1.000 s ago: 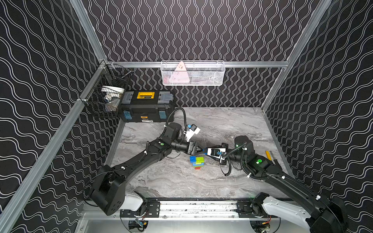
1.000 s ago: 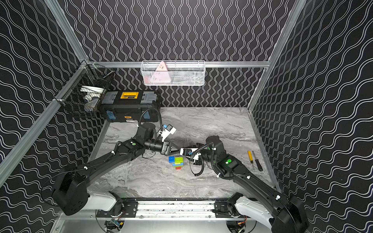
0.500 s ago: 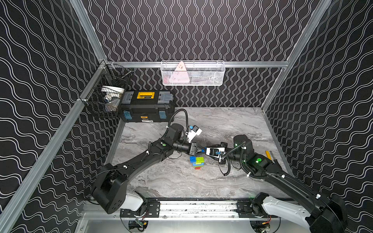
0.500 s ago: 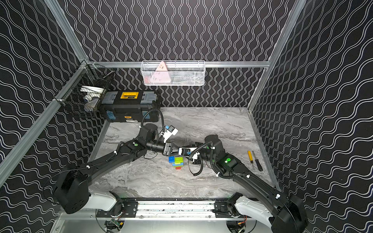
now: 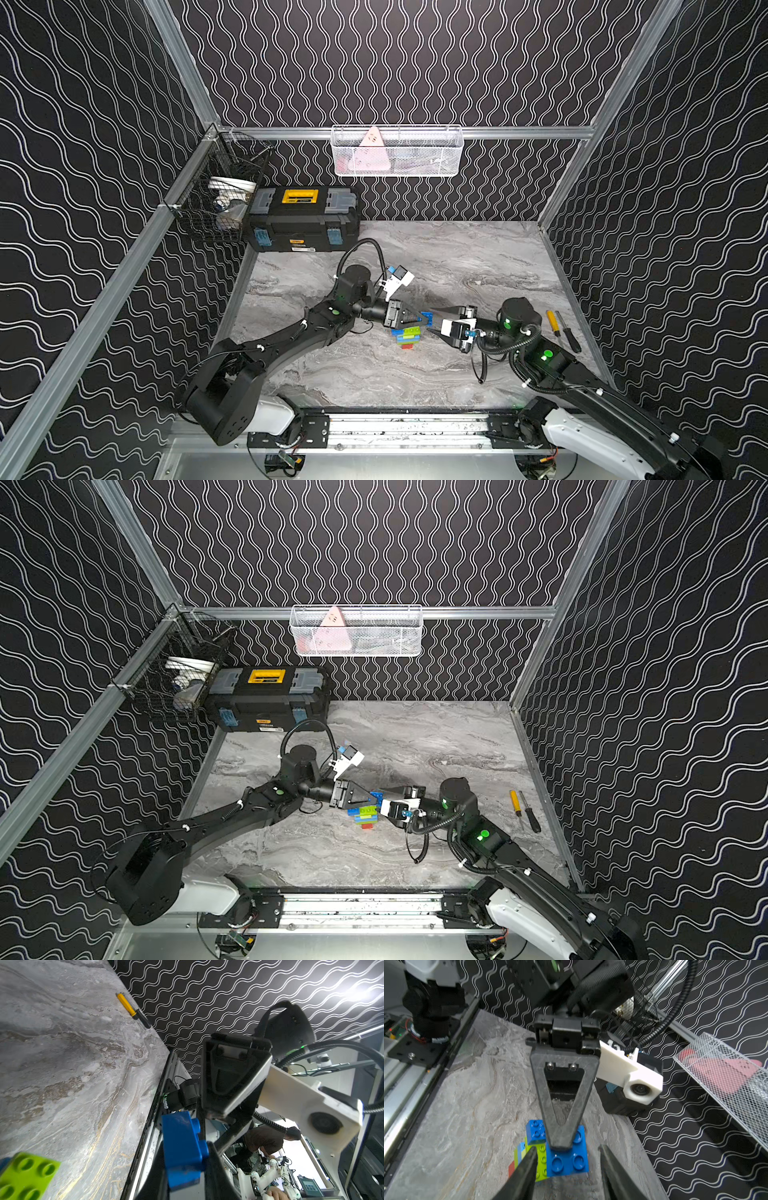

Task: Assemble a carrot with lego
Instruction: Assemble the lego brick with the lego brick.

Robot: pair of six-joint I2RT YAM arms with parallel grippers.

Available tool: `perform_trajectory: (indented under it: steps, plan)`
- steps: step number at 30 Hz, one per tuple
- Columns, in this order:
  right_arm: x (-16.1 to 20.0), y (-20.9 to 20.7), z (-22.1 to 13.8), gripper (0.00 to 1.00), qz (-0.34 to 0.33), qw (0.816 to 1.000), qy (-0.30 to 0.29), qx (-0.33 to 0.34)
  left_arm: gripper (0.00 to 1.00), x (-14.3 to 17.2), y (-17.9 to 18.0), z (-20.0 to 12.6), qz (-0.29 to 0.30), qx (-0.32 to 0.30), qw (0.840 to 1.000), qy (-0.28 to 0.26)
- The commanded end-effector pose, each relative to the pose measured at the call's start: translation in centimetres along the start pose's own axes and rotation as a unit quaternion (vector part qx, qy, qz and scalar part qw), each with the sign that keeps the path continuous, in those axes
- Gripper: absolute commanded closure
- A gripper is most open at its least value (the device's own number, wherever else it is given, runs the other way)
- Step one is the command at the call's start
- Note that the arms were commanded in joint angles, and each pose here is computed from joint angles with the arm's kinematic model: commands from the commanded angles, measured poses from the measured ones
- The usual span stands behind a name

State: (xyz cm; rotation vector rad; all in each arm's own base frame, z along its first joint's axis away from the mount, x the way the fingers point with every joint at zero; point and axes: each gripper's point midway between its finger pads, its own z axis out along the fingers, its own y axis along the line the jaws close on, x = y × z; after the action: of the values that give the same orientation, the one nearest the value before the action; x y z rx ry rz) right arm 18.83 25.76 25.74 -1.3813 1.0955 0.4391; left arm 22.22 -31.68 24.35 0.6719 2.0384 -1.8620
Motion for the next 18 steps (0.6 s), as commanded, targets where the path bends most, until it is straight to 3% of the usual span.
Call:
perform_trajectory:
  steps: [1, 12, 18]
  plan:
    - [-1.6, 0.7, -0.4, 0.50, 0.016, 0.999, -0.030, -0.025, 1.00, -0.5, -1.9, -0.2, 0.053, 0.031, 0.998, -0.001]
    - [-0.9, 0.9, 0.3, 0.60, -0.015, 0.997, 0.018, -0.071, 1.00, 0.3, -1.2, -0.2, 0.052, 0.018, 0.998, 0.008]
    - [-0.5, 0.9, 1.0, 0.57, -0.033, 0.997, 0.026, -0.071, 1.00, 0.0, -1.5, -0.2, 0.045, 0.025, 0.999, 0.002]
